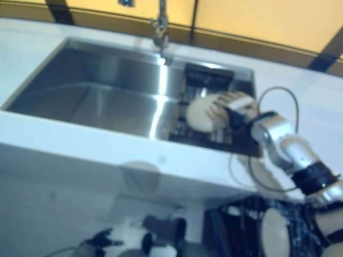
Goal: Take plates into dishwasher
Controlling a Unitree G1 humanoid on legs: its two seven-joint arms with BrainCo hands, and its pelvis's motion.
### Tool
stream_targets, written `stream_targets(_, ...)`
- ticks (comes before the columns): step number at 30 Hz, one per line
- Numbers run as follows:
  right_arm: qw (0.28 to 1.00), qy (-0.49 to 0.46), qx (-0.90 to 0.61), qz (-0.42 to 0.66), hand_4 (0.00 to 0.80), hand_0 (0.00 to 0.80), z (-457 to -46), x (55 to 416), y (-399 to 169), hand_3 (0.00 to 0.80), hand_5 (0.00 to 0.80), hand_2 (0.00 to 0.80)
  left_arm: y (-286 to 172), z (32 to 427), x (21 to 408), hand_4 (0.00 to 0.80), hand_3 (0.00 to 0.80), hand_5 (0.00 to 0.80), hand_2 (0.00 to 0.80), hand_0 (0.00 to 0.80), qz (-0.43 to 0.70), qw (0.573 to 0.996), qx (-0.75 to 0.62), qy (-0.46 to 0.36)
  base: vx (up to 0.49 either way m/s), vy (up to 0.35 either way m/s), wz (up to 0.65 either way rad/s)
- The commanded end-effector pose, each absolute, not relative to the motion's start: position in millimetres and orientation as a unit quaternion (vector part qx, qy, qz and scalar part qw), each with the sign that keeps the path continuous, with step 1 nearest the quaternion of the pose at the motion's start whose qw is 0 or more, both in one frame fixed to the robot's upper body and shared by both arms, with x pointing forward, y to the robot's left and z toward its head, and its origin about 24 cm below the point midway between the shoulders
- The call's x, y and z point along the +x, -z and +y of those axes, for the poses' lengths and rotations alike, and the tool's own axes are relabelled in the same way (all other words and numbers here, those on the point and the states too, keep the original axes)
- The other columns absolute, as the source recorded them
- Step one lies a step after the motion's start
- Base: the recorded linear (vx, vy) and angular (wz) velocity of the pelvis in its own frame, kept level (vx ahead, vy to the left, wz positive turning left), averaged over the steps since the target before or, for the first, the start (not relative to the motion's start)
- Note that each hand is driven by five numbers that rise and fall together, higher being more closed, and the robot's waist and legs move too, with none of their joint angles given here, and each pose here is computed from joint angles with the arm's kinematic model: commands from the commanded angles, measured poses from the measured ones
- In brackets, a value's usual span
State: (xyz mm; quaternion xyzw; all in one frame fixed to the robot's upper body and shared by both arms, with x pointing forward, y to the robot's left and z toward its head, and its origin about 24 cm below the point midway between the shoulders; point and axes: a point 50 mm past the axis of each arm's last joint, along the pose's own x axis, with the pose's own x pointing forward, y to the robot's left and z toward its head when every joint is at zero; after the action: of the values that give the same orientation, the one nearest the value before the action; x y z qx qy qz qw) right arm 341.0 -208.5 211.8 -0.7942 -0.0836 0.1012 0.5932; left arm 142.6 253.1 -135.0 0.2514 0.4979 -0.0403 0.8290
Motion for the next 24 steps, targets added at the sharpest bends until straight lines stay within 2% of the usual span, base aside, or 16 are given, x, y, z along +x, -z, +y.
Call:
stream_targets(1,0.58,-0.066,-0.803,-0.122,0.0,0.0,-193.9,349.4,-242.9,0.0,0.0,0.0,129.3,256.8,150.7,0.0,0.0,0.0,0.0,0.0,0.483,0.837,0.254,0.032,0.027,-0.024,0.09)
stream_targets(24,0.594,-0.074,-0.797,-0.078,0.0,0.0,-193.5,358.0,-219.0,0.0,0.0,0.0,120.9,248.3,172.0,0.0,0.0,0.0,0.0,0.0,0.451,0.858,0.242,0.028,0.008,-0.007,0.05)
